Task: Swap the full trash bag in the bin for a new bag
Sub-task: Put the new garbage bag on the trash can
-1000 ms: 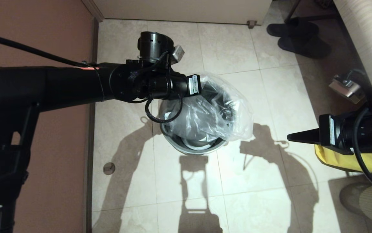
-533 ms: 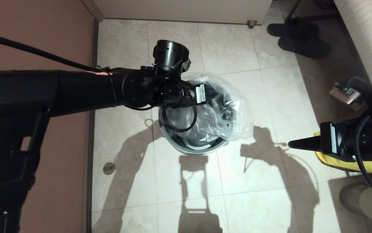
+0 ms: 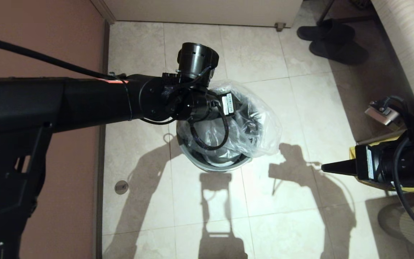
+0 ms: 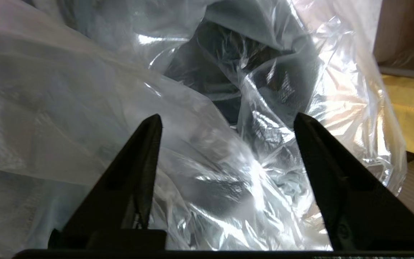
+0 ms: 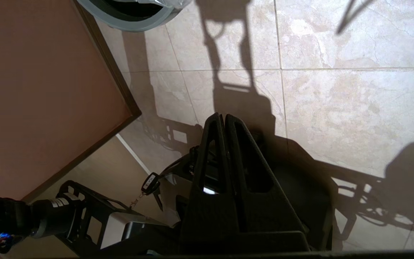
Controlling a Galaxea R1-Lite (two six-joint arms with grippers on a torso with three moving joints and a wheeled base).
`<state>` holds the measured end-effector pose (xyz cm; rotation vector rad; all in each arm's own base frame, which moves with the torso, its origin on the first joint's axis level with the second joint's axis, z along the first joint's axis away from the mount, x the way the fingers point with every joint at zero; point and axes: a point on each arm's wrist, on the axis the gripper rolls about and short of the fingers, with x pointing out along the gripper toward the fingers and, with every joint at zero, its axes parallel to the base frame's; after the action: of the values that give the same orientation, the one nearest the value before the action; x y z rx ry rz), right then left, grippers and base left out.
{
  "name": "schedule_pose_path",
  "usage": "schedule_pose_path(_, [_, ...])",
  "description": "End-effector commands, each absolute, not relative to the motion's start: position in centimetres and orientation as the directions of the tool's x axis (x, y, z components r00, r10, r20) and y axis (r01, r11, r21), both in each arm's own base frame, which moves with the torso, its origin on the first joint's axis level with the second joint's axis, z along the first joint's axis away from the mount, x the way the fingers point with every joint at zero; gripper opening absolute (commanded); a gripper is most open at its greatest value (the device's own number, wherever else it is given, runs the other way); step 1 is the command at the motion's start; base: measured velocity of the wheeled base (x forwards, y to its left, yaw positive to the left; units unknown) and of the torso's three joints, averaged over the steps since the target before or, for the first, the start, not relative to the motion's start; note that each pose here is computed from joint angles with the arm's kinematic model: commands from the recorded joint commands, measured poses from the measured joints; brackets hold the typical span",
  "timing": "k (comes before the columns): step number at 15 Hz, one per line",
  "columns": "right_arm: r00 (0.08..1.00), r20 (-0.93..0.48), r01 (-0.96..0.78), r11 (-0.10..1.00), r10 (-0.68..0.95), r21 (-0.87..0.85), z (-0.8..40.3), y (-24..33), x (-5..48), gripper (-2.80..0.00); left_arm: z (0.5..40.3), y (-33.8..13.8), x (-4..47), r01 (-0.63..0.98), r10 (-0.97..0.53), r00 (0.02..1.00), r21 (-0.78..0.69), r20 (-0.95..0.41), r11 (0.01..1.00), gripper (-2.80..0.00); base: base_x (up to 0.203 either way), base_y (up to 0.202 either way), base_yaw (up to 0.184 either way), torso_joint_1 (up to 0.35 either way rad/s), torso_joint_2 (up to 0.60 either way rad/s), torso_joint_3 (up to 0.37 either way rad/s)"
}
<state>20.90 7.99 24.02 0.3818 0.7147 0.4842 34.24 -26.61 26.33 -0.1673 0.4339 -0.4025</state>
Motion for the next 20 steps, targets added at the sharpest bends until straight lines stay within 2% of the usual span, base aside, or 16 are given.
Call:
schedule_pose_path(1, [0.653,-0.537,-0.276,0.829,0.533,0.487,23.7,7.9,20.9,-2.80,26.2,-27.0,33.8,0.340,-0.409,0.828,-0.235,-0.384,0.910,0.00,0.000,0.000,0.000,0.000,0.00,0.000])
schedule_pose_path(7, [0.655,-0.553,-0.255,0.839,0.515,0.480,23.2,7.7,20.9,-2.80,23.9,-28.2,34.2,0.279,-0.325,0.836,-0.167,-0.442,0.946,0.00,0.000,0.000,0.000,0.000,0.00,0.000])
schedule_pose_path(8, [0.661,-0.553,-0.244,0.842,0.508,0.481,23.1,7.5,21.0,-2.80,23.9,-28.1,34.2,0.251,-0.291,0.850,-0.149,-0.440,0.956,-2.80,0.000,0.000,0.000,0.000,0.00,0.000])
schedule_pose_path(15, [0.676,-0.540,-0.237,0.842,0.501,0.484,22.3,7.1,21.3,-2.80,24.7,-27.0,32.2,0.212,-0.227,0.822,-0.090,-0.523,0.973,-2.80,0.000,0.000,0.000,0.000,0.00,0.000])
schedule_pose_path(18, [0.681,-0.537,-0.235,0.843,0.498,0.483,22.4,7.0,21.2,-2.80,25.3,-25.8,30.8,0.160,-0.192,0.782,-0.107,-0.592,0.981,-2.80,0.000,0.000,0.000,0.000,0.00,0.000])
schedule_pose_path(20, [0.680,-0.537,-0.235,0.842,0.499,0.485,22.3,7.0,21.0,-2.80,26.5,-25.0,30.0,0.146,-0.196,0.788,-0.133,-0.583,0.980,-2.80,0.000,0.000,0.000,0.000,0.00,0.000])
